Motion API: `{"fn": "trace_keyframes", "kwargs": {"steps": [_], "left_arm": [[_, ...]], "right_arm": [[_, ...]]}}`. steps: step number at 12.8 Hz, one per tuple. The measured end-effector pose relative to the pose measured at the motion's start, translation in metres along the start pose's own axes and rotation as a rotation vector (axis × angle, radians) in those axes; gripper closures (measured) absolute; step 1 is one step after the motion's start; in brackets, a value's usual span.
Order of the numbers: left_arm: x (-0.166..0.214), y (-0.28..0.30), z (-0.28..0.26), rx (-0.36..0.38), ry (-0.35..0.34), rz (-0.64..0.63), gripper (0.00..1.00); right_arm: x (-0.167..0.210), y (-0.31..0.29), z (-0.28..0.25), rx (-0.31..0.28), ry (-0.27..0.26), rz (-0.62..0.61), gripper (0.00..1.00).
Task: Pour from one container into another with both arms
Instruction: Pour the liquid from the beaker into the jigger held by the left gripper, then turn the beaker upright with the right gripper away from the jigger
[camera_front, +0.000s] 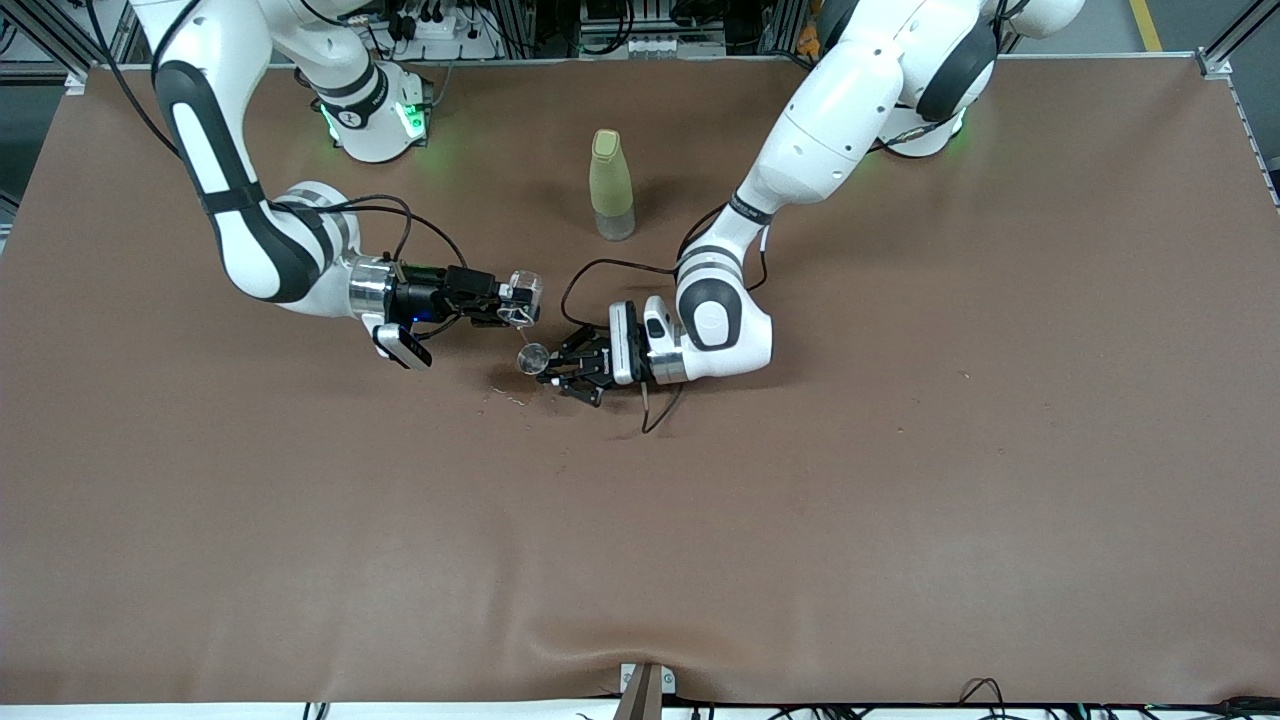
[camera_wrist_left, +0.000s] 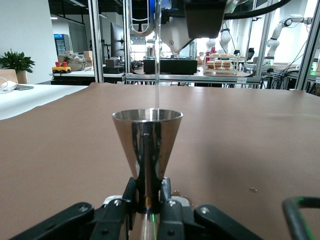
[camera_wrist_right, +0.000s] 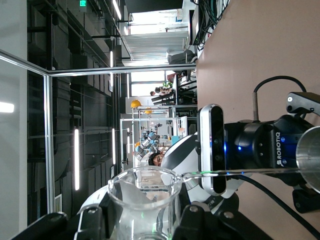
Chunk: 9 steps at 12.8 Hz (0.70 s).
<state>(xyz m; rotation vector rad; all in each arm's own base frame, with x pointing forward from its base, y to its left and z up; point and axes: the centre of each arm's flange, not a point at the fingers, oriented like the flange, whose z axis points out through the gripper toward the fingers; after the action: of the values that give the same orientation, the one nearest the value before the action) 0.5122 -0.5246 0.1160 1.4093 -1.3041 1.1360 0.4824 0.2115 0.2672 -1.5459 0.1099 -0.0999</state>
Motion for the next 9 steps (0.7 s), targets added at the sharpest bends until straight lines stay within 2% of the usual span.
{"fn": "trace_keyframes", "kwargs": {"steps": [9], "left_arm": [[-0.0003, 0.0, 0.0, 0.0, 0.0, 0.0, 0.79]], "right_arm": [[0.0002, 0.0045, -0.0006, -0.003, 0.002, 0.1, 0.51]]}}
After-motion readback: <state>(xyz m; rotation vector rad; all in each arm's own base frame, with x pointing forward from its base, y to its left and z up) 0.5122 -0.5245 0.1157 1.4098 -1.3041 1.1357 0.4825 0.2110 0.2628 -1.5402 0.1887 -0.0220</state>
